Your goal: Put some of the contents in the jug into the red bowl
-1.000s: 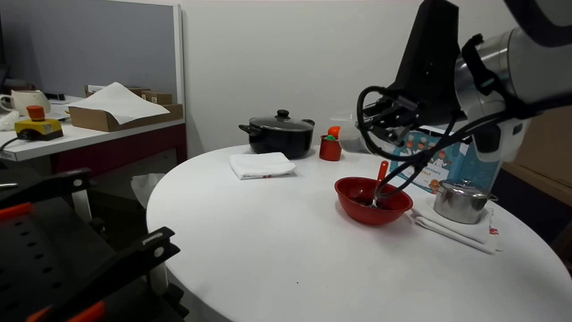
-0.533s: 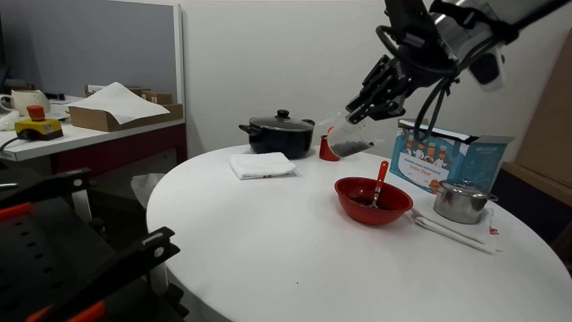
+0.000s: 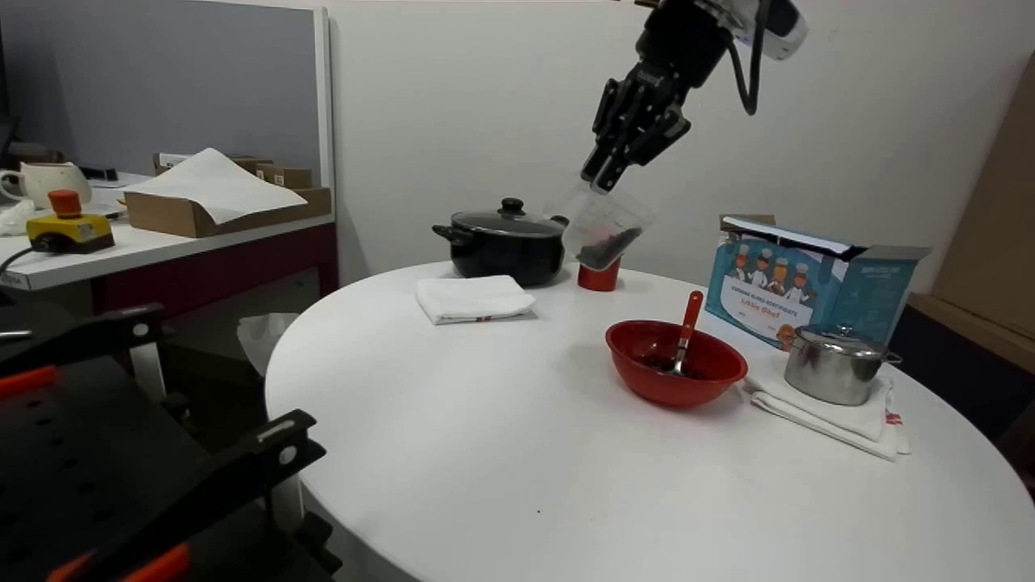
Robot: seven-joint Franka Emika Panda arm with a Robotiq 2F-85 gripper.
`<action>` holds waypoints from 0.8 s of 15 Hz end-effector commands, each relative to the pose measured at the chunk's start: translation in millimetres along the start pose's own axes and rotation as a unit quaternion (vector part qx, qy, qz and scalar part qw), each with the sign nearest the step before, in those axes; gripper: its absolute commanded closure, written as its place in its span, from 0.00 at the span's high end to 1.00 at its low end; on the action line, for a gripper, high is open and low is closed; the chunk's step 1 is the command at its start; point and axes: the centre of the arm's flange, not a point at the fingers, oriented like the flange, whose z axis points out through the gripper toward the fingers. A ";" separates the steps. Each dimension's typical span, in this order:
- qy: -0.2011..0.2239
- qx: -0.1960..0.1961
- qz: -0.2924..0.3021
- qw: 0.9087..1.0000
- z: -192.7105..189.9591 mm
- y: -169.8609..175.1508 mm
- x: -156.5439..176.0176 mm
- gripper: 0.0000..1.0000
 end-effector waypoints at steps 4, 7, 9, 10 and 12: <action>0.016 -0.168 -0.115 0.979 12.4 -80.8 -56.6 0.07; 0.038 -0.244 -0.160 0.956 25.9 -94.1 -68.4 0.07; 0.070 -0.288 -0.179 0.938 38.1 -95.8 -72.7 0.07; 0.091 -0.306 -0.183 0.930 45.9 -95.9 -73.8 0.07; 0.141 -0.329 -0.186 0.915 65.2 -97.1 -77.2 0.07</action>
